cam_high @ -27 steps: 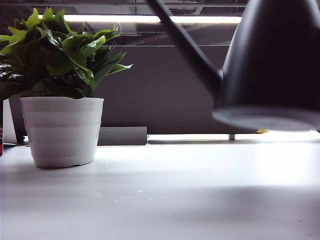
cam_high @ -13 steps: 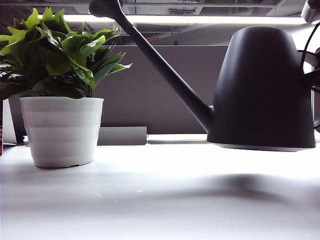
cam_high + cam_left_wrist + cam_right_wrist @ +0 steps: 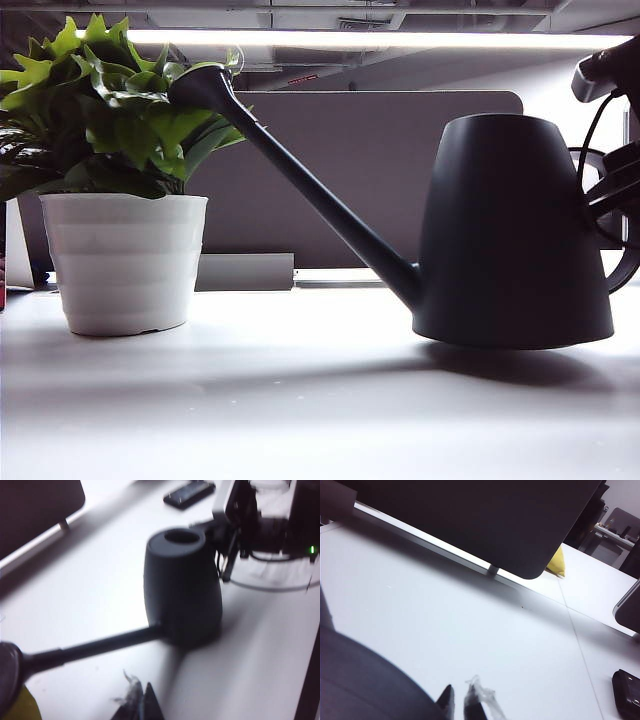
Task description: Pick up the watering can from the table, water the potted plant, and put the can back.
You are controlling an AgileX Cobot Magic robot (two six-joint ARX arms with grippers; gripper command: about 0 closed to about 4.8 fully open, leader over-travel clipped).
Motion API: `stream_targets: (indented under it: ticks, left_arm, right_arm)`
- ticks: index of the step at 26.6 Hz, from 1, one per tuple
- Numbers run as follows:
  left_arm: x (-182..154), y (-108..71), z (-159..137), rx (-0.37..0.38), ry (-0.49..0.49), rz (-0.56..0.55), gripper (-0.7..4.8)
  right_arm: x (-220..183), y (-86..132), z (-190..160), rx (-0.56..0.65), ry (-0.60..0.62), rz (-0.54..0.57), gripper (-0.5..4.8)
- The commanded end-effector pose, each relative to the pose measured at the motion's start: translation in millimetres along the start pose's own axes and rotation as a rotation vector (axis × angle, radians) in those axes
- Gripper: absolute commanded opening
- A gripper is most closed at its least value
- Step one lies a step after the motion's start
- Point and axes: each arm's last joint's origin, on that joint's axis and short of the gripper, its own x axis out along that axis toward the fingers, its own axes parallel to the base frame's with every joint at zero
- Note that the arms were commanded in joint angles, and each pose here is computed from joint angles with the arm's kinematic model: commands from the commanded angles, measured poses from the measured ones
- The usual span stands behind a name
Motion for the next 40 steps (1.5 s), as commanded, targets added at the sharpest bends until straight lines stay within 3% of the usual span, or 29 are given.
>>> stream_targets:
  ticks: [1,11,12,13,14,15,20,23,28,30,31,34,38,40]
  left_arm:
    - [0,-0.5,-2,0.019,0.026,-0.007,-0.06]
    - [0,-0.5,-2,0.019,0.027,-0.008,-0.06]
    - [0,-0.5,-2,0.019,0.027,-0.008,-0.06]
    - [0,-0.5,-2,0.018,0.027,-0.008,-0.06]
    - [0,-0.5,-2,0.019,0.027,-0.008,-0.06]
    - [0,-0.5,-2,0.018,0.027,-0.008,-0.06]
    - [-1,-0.3,-3,0.018,0.029,0.001,-0.06]
    - [-1,0.6,-3,0.011,0.035,0.034,-0.06]
    - [-3,0.4,-2,0.008,0.03,0.035,-0.06]
    - [-5,0.6,-2,-0.044,0.022,0.051,-0.06]
    - [-12,1.0,0,-0.085,0.003,0.096,-0.06]
    - [-35,-0.5,3,-0.092,-0.069,0.15,-0.06]
    - [-76,-9.3,-7,-0.174,-0.179,0.146,-0.06]
    - [-86,-14.6,-25,-0.251,-0.218,0.146,-0.06]
  right_arm:
    - [4,-7,18,0.064,-0.174,-0.063,-0.01]
    - [6,-4,11,0.081,-0.122,-0.042,0.14]
    - [6,-4,11,0.081,-0.123,-0.043,0.58]
    - [6,-4,11,0.081,-0.124,-0.043,1.6]
    - [6,-4,11,0.081,-0.123,-0.043,2.09]
    - [6,-4,11,0.084,-0.124,-0.043,2.26]
    - [2,-4,10,0.086,-0.107,-0.063,2.25]
    - [-20,-6,8,0.088,-0.063,-0.131,2.25]
    - [-48,-15,24,0.08,-0.039,-0.129,2.25]
    - [-64,-16,36,0.151,-0.081,-0.104,1.37]
    - [-77,-16,48,0.192,-0.128,-0.08,-0.16]
    - [-102,-21,68,0.193,-0.116,-0.03,-0.01]
    - [-128,-28,78,0.36,-0.126,0.022,-0.01]
    - [-138,-26,74,0.41,-0.115,0.098,-0.01]
